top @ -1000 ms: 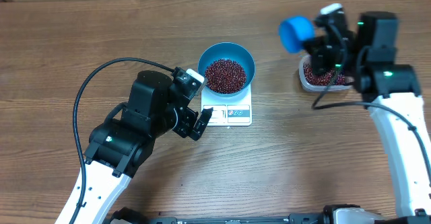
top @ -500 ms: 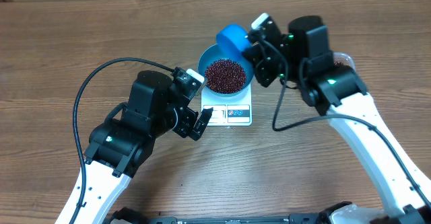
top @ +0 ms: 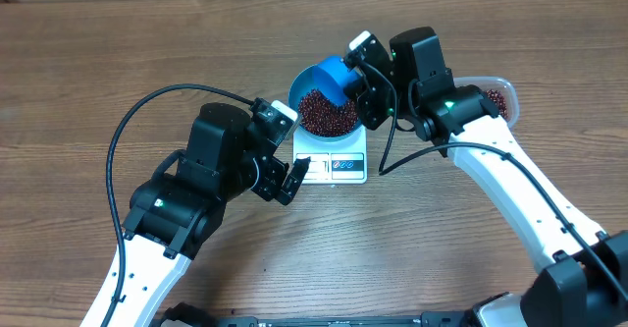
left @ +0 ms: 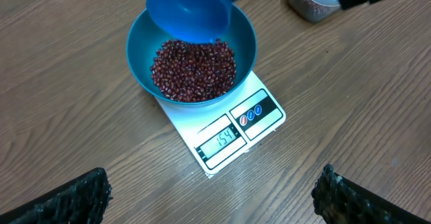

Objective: Scoop item into bowl and weigh 150g on scale
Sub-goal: 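Tip the scoop with the right gripper to add a few beans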

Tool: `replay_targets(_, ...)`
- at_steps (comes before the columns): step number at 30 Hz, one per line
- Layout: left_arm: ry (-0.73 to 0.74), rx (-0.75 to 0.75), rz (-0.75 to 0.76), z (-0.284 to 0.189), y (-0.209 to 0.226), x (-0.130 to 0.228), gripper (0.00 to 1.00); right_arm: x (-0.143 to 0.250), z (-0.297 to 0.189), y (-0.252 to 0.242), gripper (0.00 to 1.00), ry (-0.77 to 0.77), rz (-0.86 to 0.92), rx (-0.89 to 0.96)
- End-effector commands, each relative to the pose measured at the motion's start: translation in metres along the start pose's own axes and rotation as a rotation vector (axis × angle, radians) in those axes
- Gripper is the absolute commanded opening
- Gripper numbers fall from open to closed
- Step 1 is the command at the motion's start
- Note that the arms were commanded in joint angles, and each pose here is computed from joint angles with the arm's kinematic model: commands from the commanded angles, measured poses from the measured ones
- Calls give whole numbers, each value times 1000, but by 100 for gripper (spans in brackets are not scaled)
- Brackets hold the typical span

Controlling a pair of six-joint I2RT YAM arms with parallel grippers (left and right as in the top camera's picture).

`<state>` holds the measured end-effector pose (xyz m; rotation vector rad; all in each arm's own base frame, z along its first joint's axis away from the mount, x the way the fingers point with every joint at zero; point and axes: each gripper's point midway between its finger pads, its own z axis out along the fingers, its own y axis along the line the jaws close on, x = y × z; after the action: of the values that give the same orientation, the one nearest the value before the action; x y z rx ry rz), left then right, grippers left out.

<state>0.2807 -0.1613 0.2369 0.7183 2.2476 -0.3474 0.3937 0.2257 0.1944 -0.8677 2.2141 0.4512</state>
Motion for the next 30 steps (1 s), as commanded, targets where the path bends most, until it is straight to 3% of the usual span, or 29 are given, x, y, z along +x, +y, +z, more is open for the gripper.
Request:
replay_targets(1,3,12,16,1,-1,1,100,10,12,0,4,36,30,-8)
replay_targets(25,3,12,16,1,-1,1,99,38,43,-7,4,130,58,-10)
replay_targets(30,3,12,16,1,-1,1,99,39,42,7,4,132,80,-87)
